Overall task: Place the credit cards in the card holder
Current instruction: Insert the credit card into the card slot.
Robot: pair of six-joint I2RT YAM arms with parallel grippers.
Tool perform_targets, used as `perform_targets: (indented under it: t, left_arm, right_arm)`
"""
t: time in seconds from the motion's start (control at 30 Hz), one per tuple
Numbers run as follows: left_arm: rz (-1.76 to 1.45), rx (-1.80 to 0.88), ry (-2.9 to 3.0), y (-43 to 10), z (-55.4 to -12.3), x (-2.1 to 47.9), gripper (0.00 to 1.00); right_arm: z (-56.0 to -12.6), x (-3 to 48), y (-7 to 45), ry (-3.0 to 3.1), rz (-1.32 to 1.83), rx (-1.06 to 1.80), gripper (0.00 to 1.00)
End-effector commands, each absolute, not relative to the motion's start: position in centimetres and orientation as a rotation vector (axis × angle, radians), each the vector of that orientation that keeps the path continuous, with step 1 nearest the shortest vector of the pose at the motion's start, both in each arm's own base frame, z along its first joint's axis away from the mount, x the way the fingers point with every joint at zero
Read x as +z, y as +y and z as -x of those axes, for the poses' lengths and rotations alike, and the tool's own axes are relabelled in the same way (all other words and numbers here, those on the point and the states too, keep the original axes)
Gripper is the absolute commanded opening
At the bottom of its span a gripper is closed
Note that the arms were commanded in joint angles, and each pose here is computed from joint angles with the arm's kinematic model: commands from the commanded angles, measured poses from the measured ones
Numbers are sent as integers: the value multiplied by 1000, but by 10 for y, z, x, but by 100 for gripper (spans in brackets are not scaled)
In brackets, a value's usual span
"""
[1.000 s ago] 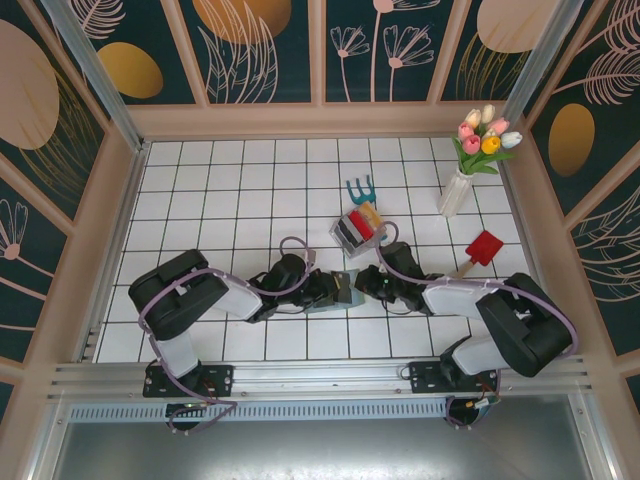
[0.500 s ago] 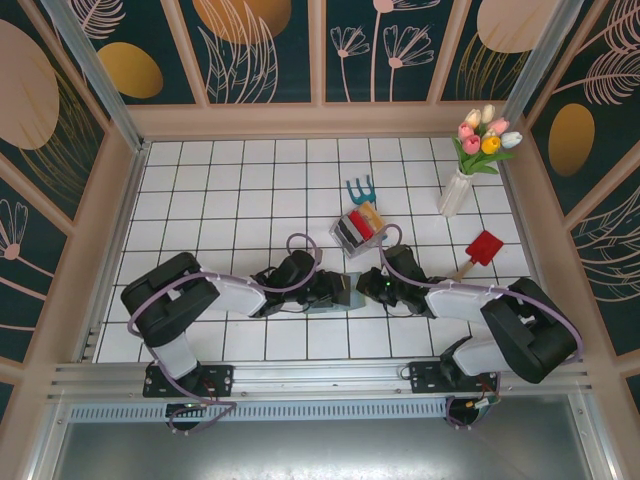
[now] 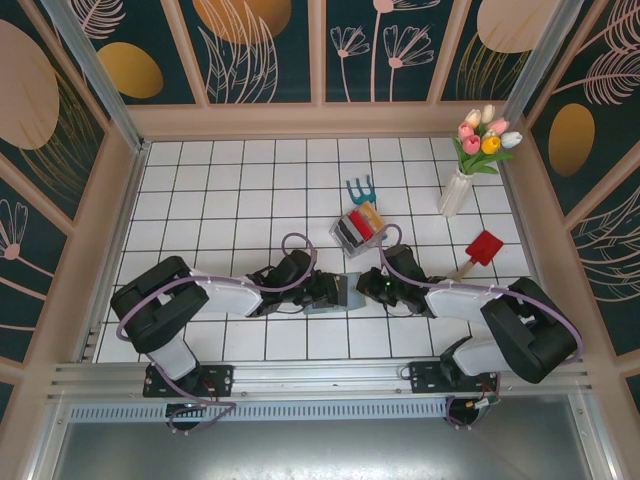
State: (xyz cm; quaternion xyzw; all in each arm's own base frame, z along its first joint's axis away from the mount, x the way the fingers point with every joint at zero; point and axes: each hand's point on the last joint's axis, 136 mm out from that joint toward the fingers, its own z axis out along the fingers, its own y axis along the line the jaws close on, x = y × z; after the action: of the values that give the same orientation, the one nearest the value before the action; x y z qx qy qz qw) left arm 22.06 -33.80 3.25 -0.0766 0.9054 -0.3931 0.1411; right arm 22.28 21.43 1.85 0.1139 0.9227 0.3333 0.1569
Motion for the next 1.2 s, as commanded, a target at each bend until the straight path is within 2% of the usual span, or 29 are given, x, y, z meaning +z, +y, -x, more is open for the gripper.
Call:
perform_targets:
  t: [0.0,0.2,0.5,0.67,0.83,0.93,1.17]
  left_arm:
    - [208,-1098,2604,-331,-220,35,21]
    - [220,-1122,2595,-333,-220,35,12]
    - [347,-1302,2525,-347,-223,39,11]
    - [358,-1277,2535,-353,-218,30,12]
    - [378,-1277,2541,-361,-210,22,17]
    - [397,-1239,2536,-358,-209,21,28]
    - [349,-1139,2539,-350,-211,31,41]
  right_arm:
    - [-202,-6,201,2762,-329,843,14]
    - [-201,-6,203,2764,-333,860,14]
    - [-188,-14,201,2788,-423,899,13]
    - [-182,-14,200,2781,-441,917,11]
    - [-177,-15,197,2783,-428,914,11]
    - [-175,-17,192,2790,-418,879,11]
    - [-177,-15,190,2788,-395,851,12]
